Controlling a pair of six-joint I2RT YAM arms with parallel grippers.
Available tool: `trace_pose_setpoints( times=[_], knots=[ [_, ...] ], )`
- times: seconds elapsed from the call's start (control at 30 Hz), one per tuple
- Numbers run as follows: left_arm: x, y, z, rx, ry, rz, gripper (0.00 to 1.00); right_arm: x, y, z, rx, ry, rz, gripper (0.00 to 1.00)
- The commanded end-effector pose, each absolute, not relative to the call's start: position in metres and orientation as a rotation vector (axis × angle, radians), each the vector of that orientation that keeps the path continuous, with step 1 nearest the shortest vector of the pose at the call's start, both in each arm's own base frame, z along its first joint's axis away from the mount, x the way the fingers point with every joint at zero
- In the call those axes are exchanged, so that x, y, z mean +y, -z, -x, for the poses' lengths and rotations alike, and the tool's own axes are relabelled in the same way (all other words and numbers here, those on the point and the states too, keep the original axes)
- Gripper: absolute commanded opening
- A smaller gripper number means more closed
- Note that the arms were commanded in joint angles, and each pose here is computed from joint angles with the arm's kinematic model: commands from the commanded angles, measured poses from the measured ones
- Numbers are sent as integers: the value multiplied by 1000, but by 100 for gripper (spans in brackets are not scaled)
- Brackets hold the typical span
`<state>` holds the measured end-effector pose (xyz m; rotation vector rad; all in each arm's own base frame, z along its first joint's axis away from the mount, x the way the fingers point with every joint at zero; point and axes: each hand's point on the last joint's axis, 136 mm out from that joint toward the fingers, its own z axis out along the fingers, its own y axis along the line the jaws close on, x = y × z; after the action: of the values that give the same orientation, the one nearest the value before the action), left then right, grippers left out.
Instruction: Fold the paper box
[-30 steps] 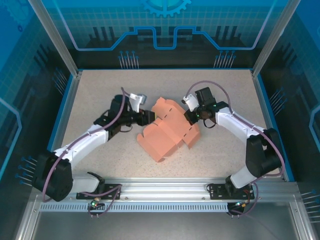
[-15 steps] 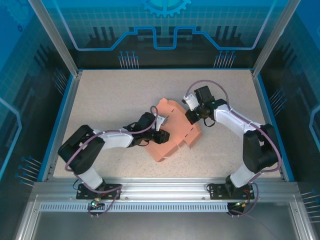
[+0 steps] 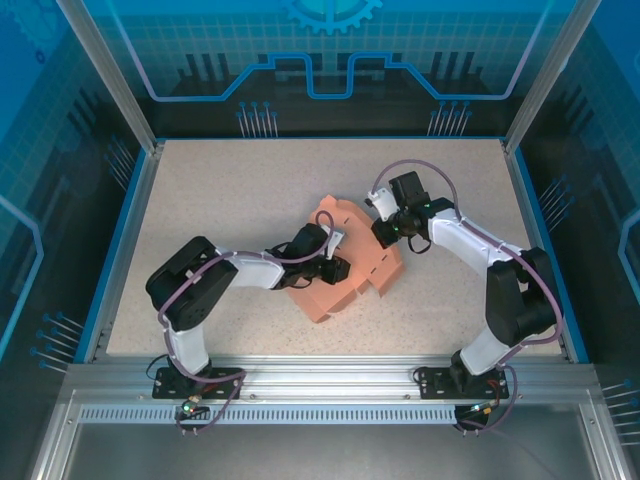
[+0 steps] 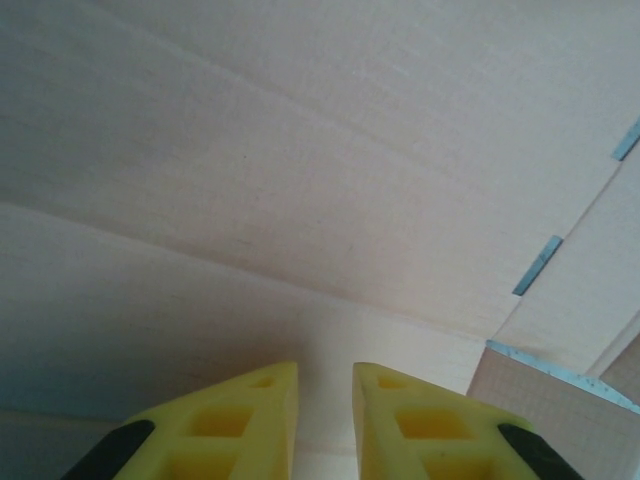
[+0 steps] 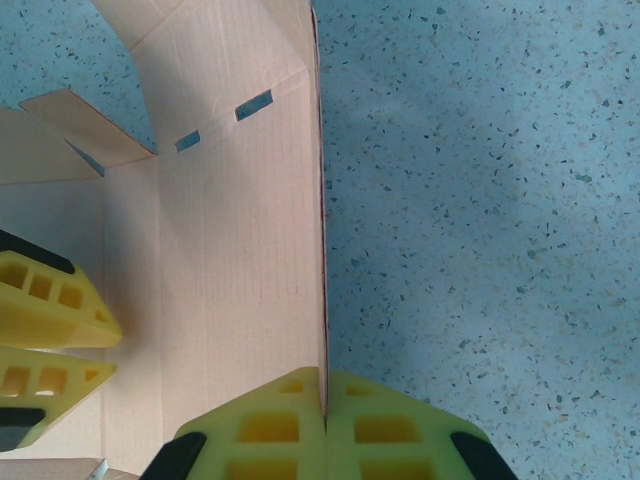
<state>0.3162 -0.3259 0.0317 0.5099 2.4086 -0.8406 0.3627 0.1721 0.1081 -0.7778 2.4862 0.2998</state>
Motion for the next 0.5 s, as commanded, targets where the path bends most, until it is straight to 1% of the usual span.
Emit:
trace_pose_setpoints(
  times=[0.0,0.23,0.47],
  knots=[
    [-331,-30,-325,2391,822,-506,22,168,-113,-364,2487,-306,739,0],
    [-328,-8,-326,2429,802,-472,20,178,-114,-361,2481,-380,695,0],
    [-330,1,-328,2428,824,-424,18,184,-116,-353,2490,-328,661,0]
  ],
)
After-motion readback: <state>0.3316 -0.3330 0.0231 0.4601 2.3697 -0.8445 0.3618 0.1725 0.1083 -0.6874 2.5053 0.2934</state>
